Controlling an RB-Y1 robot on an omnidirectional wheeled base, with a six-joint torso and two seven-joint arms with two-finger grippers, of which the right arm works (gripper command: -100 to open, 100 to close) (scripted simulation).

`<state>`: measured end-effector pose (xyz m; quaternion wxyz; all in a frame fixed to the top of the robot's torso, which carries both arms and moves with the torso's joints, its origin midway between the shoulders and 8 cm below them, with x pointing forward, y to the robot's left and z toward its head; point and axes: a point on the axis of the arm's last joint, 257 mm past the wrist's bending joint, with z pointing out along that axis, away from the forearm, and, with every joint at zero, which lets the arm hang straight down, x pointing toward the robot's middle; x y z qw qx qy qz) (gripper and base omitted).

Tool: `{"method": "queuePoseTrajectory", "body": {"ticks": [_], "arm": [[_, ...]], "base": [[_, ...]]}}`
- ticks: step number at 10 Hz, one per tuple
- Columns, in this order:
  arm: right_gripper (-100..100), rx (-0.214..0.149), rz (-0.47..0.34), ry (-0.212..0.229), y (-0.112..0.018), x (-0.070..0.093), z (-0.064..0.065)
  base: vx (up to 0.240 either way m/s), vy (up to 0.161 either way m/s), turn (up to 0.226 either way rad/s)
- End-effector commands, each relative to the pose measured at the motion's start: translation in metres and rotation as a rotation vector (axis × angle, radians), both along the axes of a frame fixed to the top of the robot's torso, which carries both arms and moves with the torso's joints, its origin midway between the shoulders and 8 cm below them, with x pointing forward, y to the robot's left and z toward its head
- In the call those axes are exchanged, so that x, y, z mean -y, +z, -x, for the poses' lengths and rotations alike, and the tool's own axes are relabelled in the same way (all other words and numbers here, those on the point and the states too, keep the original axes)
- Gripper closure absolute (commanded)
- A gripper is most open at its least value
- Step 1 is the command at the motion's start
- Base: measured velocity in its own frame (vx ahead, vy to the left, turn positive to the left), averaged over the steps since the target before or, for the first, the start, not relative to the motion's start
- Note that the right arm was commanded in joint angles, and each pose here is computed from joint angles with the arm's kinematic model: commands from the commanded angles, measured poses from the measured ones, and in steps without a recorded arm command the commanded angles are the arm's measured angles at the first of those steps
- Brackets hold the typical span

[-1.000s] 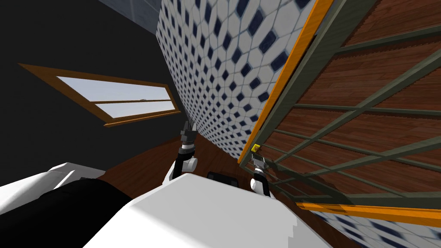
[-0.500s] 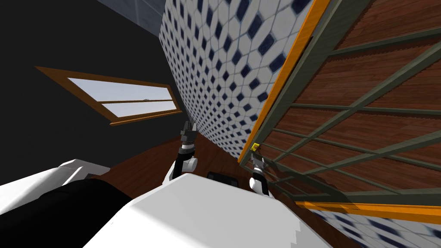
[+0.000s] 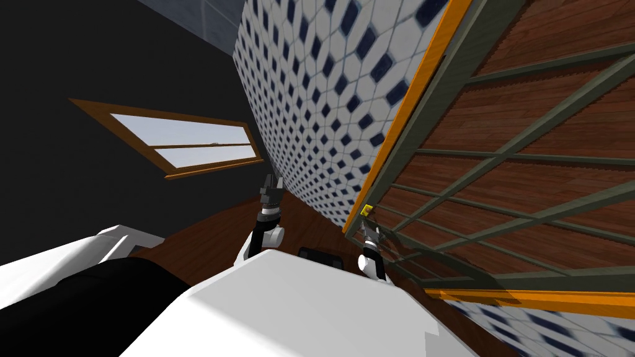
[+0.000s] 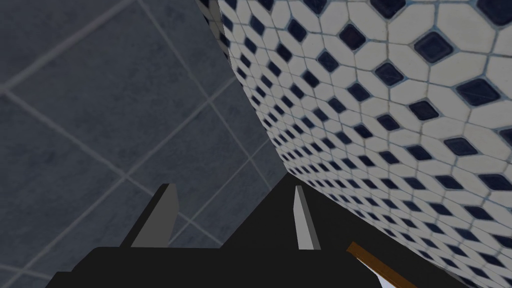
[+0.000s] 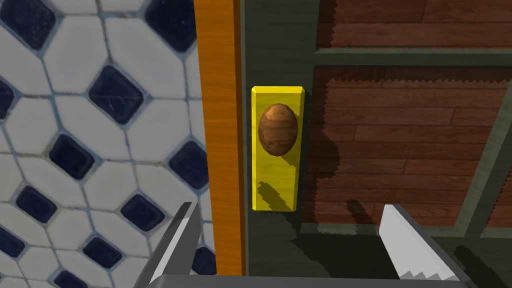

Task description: Pull the door open

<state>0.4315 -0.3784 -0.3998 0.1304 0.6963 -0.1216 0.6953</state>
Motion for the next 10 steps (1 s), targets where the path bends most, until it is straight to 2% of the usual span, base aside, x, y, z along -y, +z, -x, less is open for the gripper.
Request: {"method": "queuePoseTrajectory", "body": {"ticks": [1,2,7,9,10], "arm": [[-100,0.000,-0.001,-0.014,-0.001,0.016,0.007],[-100,-0.001,-0.001,-0.018,-0.001,0.020,0.010],[-100,0.002,-0.001,-0.067,-0.001,0.077,0.039],[-100,0.004,-0.001,-0.066,-0.002,0.077,0.039],[100,0.004,-0.001,-0.066,-0.002,0.077,0.039]], "base": [[0.126,0.017,0.089],[0.183,0.010,0.080],[0.215,-0.028,0.095],[0.107,0.000,0.020],[0.000,0.000,0.000]]}}
